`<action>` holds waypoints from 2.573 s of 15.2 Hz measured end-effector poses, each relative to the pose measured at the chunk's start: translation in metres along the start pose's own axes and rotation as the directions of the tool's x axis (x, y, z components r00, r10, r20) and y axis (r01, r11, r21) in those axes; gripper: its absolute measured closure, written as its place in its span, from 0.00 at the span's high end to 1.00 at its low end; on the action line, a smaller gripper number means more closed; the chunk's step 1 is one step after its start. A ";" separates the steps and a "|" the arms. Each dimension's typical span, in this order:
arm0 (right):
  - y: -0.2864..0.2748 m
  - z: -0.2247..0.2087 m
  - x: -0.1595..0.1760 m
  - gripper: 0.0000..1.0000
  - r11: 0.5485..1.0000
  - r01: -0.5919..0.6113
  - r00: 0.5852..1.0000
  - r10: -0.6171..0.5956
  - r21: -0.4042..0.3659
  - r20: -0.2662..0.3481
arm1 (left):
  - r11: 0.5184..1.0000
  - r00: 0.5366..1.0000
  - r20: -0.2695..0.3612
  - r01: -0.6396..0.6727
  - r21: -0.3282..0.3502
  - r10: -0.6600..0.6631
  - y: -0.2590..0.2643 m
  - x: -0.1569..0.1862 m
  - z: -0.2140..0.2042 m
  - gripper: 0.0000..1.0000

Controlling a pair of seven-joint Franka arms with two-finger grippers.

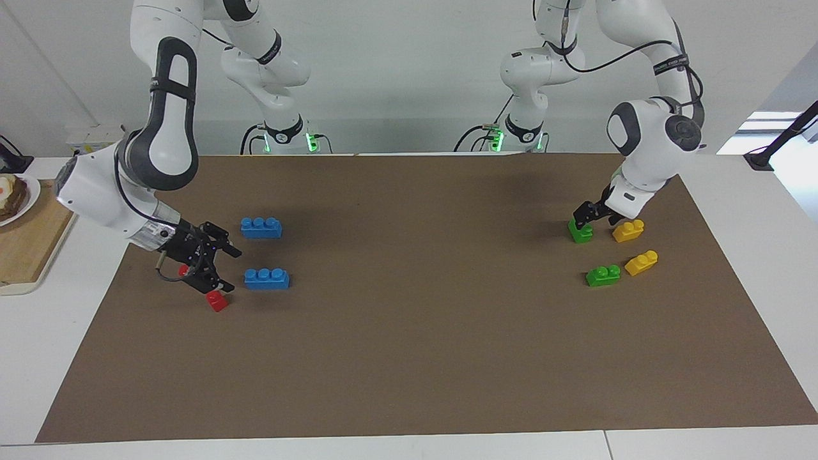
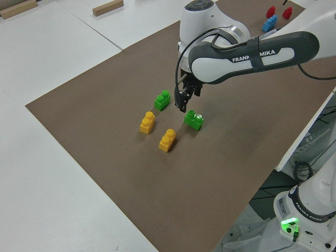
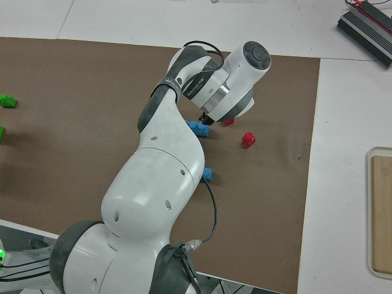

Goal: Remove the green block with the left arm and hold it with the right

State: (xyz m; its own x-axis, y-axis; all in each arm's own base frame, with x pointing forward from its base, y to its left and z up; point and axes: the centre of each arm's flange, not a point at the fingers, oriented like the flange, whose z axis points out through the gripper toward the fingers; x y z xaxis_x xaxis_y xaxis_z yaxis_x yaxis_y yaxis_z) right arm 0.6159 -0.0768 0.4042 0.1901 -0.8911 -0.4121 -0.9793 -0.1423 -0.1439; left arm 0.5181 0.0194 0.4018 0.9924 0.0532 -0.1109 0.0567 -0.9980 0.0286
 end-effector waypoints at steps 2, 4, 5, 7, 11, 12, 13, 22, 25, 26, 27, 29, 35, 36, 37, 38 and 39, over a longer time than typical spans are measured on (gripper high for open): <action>-0.008 -0.026 -0.019 1.00 0.995 0.098 0.994 -0.099 -0.006 -0.046 | 1.000 1.000 -0.003 -0.002 0.000 0.002 0.001 0.000 -0.021 1.00; -0.012 -0.052 -0.040 1.00 0.974 0.224 0.970 -0.225 -0.030 -0.088 | 1.000 1.000 -0.025 -0.004 0.001 0.004 0.002 -0.004 -0.039 1.00; -0.013 -0.063 -0.054 1.00 0.955 0.292 0.947 -0.297 -0.057 -0.122 | 1.000 0.999 -0.043 -0.005 0.002 0.006 0.003 -0.007 -0.051 1.00; -0.012 -0.081 -0.092 1.00 0.909 0.400 0.894 -0.415 -0.116 -0.170 | 1.000 0.998 -0.063 -0.008 0.003 0.008 0.005 -0.015 -0.078 1.00; 0.004 -0.119 -0.152 1.00 0.747 0.634 0.726 -0.664 -0.200 -0.181 | 1.000 0.999 -0.044 -0.028 0.005 0.028 0.016 -0.017 -0.122 1.00; 0.008 -0.127 -0.160 1.00 0.699 0.678 0.674 -0.715 -0.229 -0.184 | 1.000 0.999 -0.031 -0.029 0.004 0.029 0.016 -0.011 -0.129 1.00; 0.012 -0.132 -0.168 1.00 0.651 0.713 0.626 -0.758 -0.261 -0.182 | 1.000 0.999 -0.025 -0.031 0.002 0.031 0.017 -0.003 -0.138 1.00; 0.023 -0.139 -0.173 1.00 0.256 0.878 0.267 -0.963 -0.404 -0.031 | 0.998 0.998 -0.018 -0.062 -0.007 0.062 0.032 0.036 -0.177 1.00; 0.025 -0.139 -0.171 1.00 0.244 0.868 0.260 -0.965 -0.431 -0.024 | 0.996 0.995 -0.062 -0.084 -0.005 0.084 0.045 0.039 -0.186 1.00; 0.025 -0.138 -0.170 1.00 0.244 0.868 0.261 -0.965 -0.433 -0.021 | 0.996 0.994 -0.074 -0.087 -0.005 0.087 0.046 0.040 -0.187 1.00; 0.025 -0.138 -0.170 1.00 0.244 0.868 0.262 -0.965 -0.433 -0.018 | 0.996 0.993 -0.076 -0.087 -0.003 0.086 0.046 0.040 -0.188 1.00; 0.027 -0.136 -0.169 1.00 0.244 0.867 0.265 -0.964 -0.434 -0.013 | 0.997 0.994 -0.066 -0.083 0.005 0.083 0.043 0.039 -0.186 1.00; 0.031 -0.134 -0.162 1.00 0.254 0.864 0.279 -0.960 -0.435 -0.007 | 0.998 0.996 -0.062 -0.065 0.008 0.066 0.033 0.038 -0.187 1.00; 0.031 -0.134 -0.162 1.00 0.255 0.864 0.280 -0.960 -0.435 -0.007 | 0.998 0.996 -0.066 -0.065 0.009 0.066 0.033 0.037 -0.189 1.00; 0.031 -0.134 -0.162 1.00 0.255 0.864 0.280 -0.960 -0.435 -0.006 | 0.998 0.995 -0.070 -0.065 0.009 0.066 0.033 0.036 -0.192 1.00; 0.031 -0.133 -0.162 1.00 0.255 0.864 0.280 -0.960 -0.435 -0.005 | 0.998 0.995 -0.074 -0.065 0.009 0.066 0.033 0.035 -0.194 1.00; 0.031 -0.133 -0.162 1.00 0.255 0.864 0.281 -0.960 -0.435 -0.005 | 0.998 0.995 -0.077 -0.066 0.010 0.066 0.033 0.034 -0.195 1.00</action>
State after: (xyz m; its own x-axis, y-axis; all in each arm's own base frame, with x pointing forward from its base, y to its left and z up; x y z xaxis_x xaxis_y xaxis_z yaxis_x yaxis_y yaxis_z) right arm 0.5452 0.0055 0.5861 0.9930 -0.1154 0.0268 -0.1155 -0.9933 -0.0010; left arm 0.5745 -0.0051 0.5931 0.9994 -0.0104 -0.0320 -0.0095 -0.9996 0.0262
